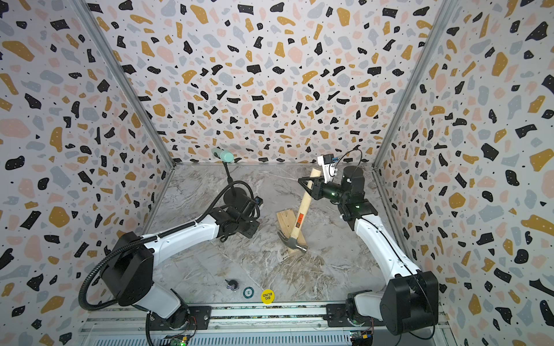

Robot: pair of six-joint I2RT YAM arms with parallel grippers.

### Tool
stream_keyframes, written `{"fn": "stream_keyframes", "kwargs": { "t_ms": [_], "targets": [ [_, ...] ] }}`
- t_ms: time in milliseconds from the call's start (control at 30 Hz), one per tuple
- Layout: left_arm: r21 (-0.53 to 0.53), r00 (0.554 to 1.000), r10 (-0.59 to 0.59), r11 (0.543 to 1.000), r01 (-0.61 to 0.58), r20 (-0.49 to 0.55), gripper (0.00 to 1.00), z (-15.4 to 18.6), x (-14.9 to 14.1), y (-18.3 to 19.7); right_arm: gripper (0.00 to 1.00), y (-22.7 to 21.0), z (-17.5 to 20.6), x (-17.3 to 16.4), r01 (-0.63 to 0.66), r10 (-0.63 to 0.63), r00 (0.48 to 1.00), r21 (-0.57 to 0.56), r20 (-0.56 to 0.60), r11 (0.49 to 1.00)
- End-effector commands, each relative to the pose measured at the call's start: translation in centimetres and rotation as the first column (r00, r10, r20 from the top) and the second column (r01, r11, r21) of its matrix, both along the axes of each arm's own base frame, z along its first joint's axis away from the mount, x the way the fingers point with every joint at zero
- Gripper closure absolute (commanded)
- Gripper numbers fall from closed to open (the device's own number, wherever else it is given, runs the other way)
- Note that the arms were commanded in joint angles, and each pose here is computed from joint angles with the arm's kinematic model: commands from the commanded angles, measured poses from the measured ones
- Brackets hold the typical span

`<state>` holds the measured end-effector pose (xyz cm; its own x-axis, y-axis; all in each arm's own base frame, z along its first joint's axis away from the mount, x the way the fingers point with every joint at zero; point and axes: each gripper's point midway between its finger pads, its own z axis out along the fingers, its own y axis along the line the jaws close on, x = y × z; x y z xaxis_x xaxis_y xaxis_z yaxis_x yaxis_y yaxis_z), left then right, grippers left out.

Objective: Use a claw hammer to pull out a nail
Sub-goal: Pick up the nail with the hammer, then place the nail at the center of the board.

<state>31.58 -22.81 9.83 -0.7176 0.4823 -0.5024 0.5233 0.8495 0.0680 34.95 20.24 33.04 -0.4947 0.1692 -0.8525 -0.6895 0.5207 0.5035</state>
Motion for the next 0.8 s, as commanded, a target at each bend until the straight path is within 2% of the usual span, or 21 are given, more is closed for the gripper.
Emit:
{"fn": "stream_keyframes", "kwargs": {
  "t_ms": [0, 767],
  "targets": [
    [0.012, 0.998, 0.064, 0.998, -0.064, -0.003, 1.0, 0.1, 1.2, 1.1, 1.0, 0.0, 6.6, -1.7, -0.003, -0.004, 0.989, 0.048, 0.146, 0.999],
    [0.014, 0.979, 0.122, 0.993, -0.121, -0.164, 1.0, -4.5, 1.3, 2.1, 1.0, 3.1, 7.6, -3.5, 0.128, -0.076, 0.945, -0.148, 0.319, 0.981]
  ]
}}
